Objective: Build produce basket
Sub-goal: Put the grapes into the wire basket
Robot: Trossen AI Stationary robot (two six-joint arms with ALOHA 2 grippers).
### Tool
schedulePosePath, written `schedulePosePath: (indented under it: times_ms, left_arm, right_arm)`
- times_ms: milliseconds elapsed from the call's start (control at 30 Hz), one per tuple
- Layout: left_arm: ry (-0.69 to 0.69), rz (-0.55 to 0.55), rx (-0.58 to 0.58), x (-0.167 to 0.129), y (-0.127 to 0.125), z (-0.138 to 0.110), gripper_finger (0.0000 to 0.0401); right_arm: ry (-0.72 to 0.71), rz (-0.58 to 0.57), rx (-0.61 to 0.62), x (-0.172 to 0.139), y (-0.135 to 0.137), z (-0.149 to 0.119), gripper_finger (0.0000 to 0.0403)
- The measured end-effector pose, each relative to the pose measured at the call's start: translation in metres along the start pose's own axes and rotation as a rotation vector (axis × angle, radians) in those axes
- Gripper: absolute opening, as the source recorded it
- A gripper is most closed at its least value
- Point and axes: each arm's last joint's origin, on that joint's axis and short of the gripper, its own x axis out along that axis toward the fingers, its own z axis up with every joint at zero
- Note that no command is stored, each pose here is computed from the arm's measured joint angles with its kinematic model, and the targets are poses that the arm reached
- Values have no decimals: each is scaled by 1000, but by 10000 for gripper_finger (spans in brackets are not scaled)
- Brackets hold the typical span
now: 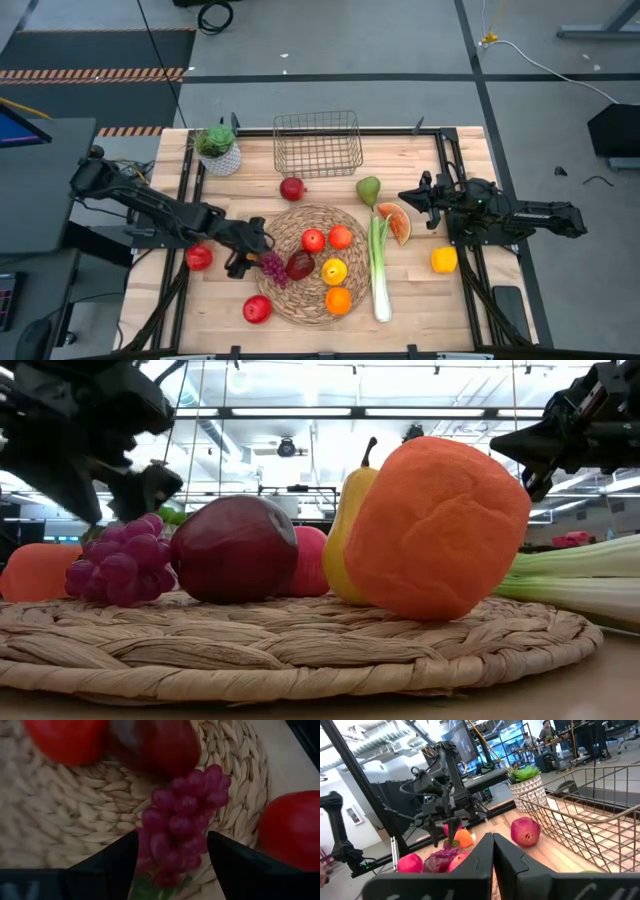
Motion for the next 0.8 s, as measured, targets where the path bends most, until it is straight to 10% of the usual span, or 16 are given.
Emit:
schedulePosePath:
  times_ms: [400, 800]
  left_arm:
    - [57, 21, 46, 45, 4, -8, 214]
    - [38, 68, 41, 41, 5, -3, 50]
  right_arm:
    - [65, -27, 13, 0, -3, -6, 14]
    - [64, -30, 10, 0, -3, -6, 14]
